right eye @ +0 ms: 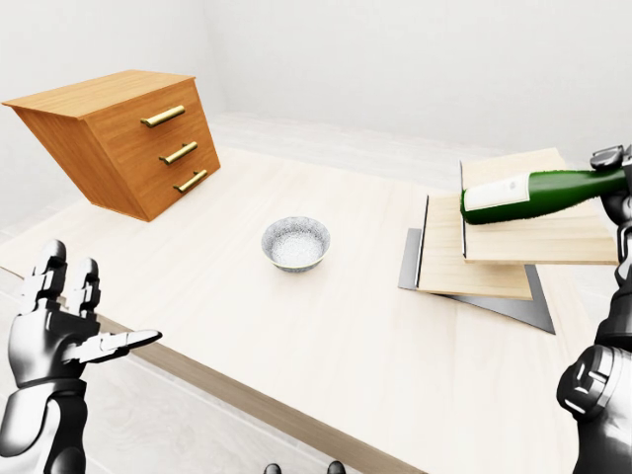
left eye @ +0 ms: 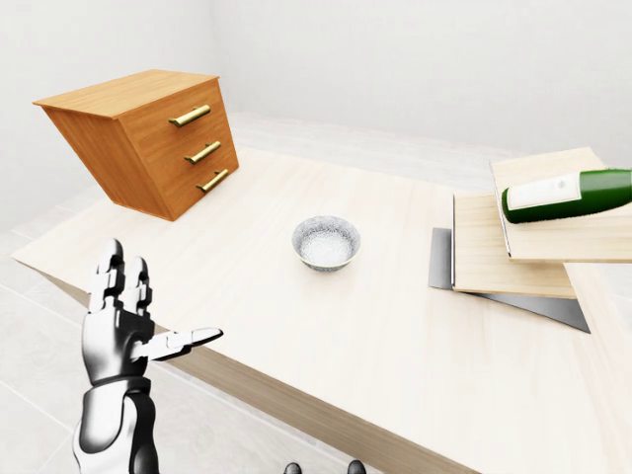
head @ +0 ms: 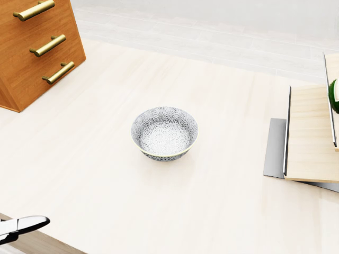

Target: Put the wine bottle on the wine rack.

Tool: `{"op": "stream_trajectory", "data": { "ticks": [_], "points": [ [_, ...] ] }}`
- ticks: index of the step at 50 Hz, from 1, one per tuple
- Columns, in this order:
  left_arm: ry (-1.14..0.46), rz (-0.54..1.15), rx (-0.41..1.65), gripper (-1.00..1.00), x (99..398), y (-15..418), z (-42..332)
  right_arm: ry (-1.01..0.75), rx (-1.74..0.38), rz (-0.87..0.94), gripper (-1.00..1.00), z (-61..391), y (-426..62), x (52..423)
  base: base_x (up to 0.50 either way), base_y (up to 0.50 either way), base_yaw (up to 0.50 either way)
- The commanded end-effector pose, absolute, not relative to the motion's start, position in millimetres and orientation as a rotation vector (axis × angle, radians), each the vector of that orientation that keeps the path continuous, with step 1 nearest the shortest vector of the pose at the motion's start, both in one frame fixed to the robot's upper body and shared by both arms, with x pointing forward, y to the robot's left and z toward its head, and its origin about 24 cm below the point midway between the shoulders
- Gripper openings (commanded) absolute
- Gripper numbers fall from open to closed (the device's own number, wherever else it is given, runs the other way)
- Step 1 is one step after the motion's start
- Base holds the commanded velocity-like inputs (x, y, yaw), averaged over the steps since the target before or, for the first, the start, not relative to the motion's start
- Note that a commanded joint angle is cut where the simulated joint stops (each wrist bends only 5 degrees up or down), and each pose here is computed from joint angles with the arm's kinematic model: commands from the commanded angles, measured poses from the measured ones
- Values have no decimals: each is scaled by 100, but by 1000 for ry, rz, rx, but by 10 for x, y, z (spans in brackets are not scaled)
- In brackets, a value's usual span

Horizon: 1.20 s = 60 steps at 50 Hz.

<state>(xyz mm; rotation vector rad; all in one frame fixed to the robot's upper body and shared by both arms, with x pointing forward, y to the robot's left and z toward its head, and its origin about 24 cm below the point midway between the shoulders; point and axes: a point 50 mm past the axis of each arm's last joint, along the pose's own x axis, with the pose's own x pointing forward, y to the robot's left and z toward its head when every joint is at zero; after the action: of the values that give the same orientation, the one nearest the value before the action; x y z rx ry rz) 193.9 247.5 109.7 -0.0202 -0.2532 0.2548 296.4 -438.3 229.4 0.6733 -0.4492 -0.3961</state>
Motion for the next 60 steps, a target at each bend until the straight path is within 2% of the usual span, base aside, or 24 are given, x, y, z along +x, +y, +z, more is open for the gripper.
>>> {"op": "stream_trajectory", "data": {
  "ticks": [1, 51, 54, 55, 56, 58, 59, 60],
  "points": [
    [-258, 255, -18, 100, 1947, 2474, 1110, -383, 656, -425, -100, 2161, -4380, 2977, 0, 0, 0],
    [-237, 252, -23, 100, 1959, 2467, 1060, -335, 610, -471, -99, 2112, -4412, 2951, 0, 0, 0],
    [-234, 252, -24, 100, 1960, 2469, 1053, -332, 613, -475, -94, 2104, -4413, 2951, 0, 0, 0],
    [-234, 253, -25, 100, 1960, 2472, 1052, -332, 614, -478, -78, 2104, -4414, 2952, 0, 0, 0],
    [-234, 253, -25, 100, 1960, 2473, 1051, -330, 615, -482, -74, 2101, -4416, 2951, 0, 0, 0],
    [-233, 253, -25, 100, 1961, 2473, 1051, -330, 616, -483, -74, 2101, -4416, 2950, 0, 0, 0],
    [-238, 254, -24, 100, 1956, 2471, 1062, -328, 616, -486, -53, 2095, -4418, 2949, 0, 0, 0],
    [-241, 254, -23, 100, 1951, 2471, 1069, -328, 617, -486, -47, 2094, -4418, 2948, 0, 0, 0]
  ]
}}
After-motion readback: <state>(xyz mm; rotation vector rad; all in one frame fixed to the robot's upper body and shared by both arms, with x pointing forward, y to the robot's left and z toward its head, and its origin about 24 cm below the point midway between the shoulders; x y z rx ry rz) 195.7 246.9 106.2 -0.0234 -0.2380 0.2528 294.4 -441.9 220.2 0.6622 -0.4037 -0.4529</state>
